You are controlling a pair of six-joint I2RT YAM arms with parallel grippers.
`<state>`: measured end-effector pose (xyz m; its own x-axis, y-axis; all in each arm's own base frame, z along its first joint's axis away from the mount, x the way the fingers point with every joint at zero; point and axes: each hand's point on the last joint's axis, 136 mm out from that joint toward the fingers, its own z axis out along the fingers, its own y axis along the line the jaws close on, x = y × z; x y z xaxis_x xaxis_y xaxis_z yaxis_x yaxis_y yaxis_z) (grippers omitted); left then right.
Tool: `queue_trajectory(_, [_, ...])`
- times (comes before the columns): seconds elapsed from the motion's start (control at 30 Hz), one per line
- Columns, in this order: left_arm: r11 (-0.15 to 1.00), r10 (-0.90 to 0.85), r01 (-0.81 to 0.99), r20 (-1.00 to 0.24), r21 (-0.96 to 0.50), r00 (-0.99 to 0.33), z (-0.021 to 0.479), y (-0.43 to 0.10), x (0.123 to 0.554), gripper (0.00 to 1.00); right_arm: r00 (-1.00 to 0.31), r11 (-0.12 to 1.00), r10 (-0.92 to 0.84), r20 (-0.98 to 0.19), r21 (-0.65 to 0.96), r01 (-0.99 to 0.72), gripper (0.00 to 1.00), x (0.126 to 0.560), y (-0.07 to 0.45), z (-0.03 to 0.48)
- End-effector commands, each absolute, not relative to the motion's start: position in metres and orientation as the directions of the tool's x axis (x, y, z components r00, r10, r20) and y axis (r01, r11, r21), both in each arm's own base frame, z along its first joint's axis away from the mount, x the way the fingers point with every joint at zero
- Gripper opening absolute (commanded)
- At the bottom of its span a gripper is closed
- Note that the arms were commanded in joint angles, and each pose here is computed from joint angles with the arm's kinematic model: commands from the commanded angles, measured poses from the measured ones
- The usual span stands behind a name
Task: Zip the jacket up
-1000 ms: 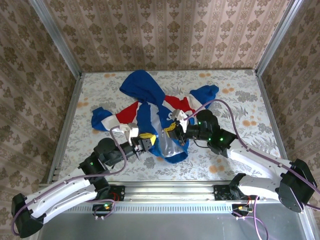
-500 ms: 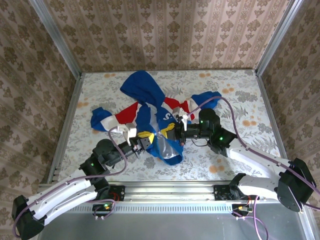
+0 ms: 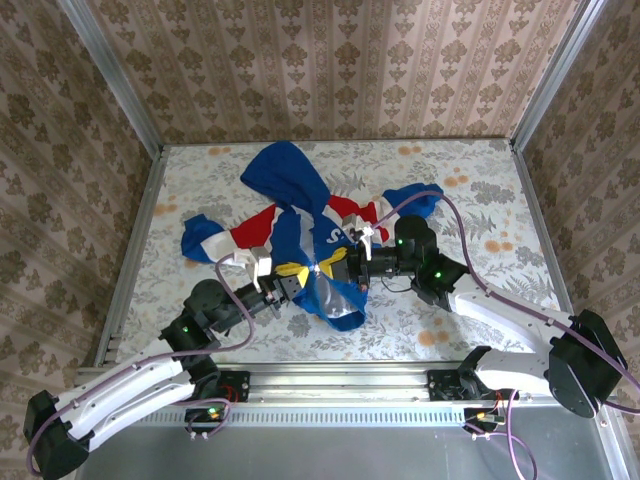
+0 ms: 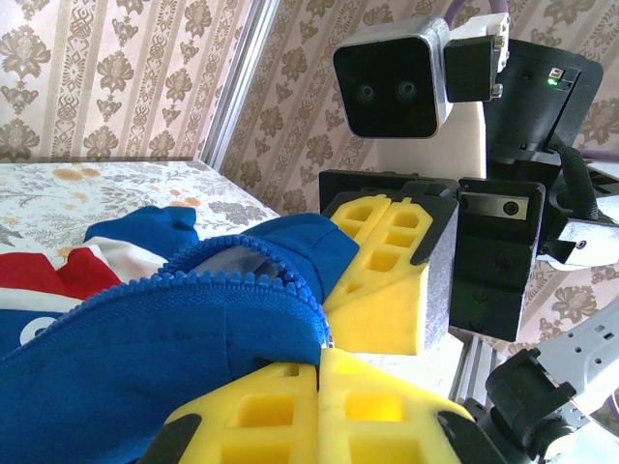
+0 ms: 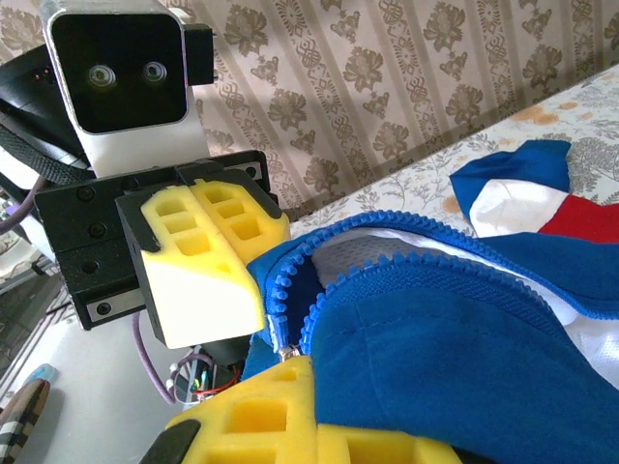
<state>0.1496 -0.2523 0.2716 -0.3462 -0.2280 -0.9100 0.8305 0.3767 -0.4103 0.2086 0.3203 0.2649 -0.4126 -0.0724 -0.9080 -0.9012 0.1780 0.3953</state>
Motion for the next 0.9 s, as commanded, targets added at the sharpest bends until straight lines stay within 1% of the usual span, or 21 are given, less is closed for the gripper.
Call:
queue_trajectory(0.0, [0.351, -0.287, 0.848, -0.908, -0.397, -0.306, 0.2874, -0.2467, 0.1475, 0.0, -0.39, 0.132, -0.05, -0.919, 0.381, -0.915, 0.0, 0.2038, 0.3206, 0.2778])
queue_trajectory(0.87, [0.303, -0.275, 0.849, -0.893, -0.433, -0.357, 0.2814, -0.2526, 0.1444, 0.0, -0.402, 0.121, -0.059, -0.914, 0.393, -0.911, 0.0, 0.2014, 0.3203, 0.2779])
